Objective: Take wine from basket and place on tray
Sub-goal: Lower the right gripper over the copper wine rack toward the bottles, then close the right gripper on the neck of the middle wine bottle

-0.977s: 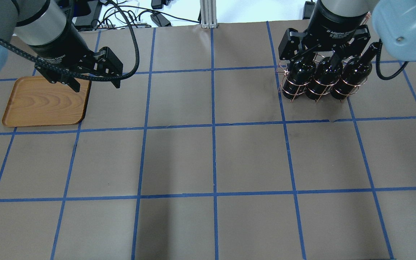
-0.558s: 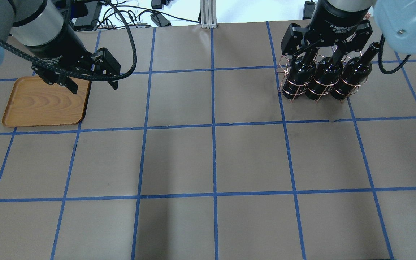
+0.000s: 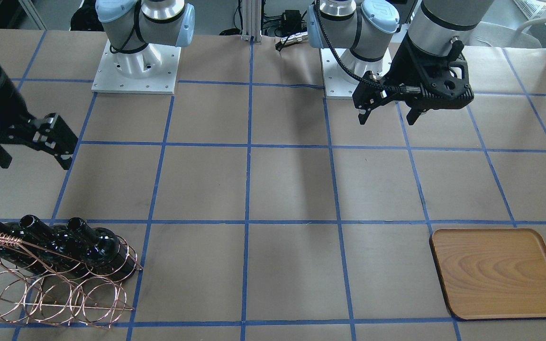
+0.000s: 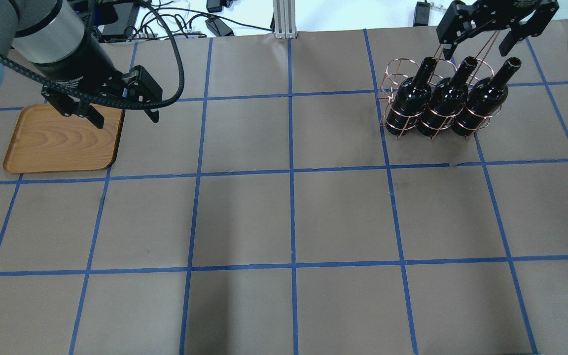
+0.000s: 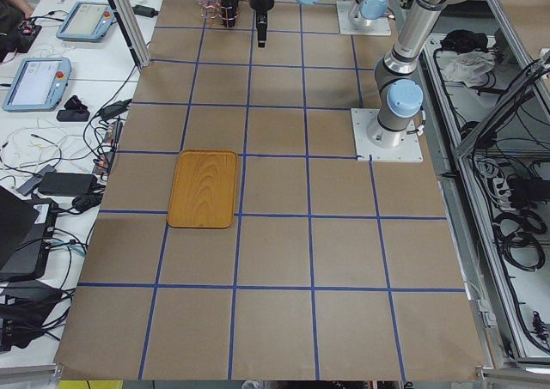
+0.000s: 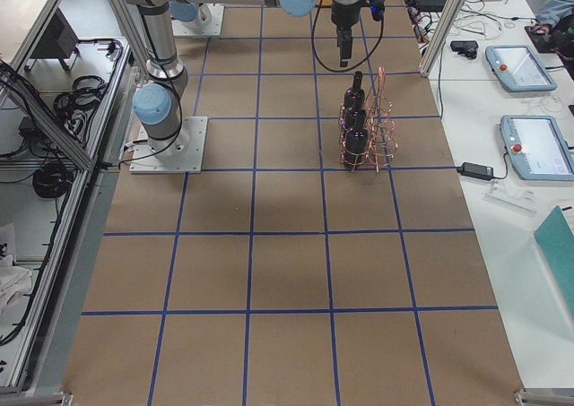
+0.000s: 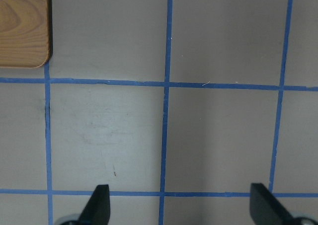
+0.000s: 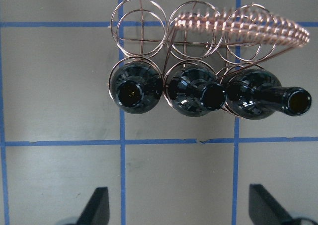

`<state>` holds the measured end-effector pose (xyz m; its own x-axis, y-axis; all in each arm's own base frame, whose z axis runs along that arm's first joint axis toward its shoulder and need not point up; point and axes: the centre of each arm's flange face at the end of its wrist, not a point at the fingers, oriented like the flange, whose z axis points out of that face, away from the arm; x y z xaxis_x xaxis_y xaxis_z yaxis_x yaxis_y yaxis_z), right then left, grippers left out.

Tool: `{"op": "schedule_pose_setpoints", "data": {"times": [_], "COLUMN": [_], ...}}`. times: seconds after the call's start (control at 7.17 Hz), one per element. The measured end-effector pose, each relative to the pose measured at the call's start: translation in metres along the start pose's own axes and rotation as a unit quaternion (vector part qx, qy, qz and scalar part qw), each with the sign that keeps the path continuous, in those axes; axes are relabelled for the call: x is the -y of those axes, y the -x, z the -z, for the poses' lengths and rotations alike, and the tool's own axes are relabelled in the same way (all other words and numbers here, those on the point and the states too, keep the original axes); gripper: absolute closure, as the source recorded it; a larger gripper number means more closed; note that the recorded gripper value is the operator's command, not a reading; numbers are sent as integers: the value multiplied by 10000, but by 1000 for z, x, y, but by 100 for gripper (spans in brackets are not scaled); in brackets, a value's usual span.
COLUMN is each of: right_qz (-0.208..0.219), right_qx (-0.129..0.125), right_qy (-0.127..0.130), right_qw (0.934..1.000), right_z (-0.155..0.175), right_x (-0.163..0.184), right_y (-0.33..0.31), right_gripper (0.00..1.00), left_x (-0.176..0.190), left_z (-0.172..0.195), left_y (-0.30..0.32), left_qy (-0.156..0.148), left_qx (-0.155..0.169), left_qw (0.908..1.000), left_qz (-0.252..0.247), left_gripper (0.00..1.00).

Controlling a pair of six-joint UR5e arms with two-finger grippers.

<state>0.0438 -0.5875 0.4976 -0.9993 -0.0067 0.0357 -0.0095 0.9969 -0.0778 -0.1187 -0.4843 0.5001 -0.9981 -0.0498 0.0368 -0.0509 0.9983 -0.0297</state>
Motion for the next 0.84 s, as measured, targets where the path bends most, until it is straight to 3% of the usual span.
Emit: {"op": "schedule_pose_setpoints", "data": {"times": [0.56, 0.7, 0.84], "right_qz": [33, 32, 30], "right_qx": [-1, 3, 9], "right_qy": [0, 19, 47], "right_qw": [10000, 10000, 10000], "right_z": [-70, -79, -85], "right_x": [49, 54, 56], "right_y": [-31, -32, -32], "right_gripper": [4, 7, 16], "left_x": [0, -1, -2], "left_z": [-3, -6, -9], "left_y": [0, 0, 0], "left_qy": [34, 59, 79], "left_qx": [-5, -7, -11], "left_qw": [10000, 10000, 10000], "left_qz": [1, -4, -6], "left_gripper": [0, 0, 0]}}
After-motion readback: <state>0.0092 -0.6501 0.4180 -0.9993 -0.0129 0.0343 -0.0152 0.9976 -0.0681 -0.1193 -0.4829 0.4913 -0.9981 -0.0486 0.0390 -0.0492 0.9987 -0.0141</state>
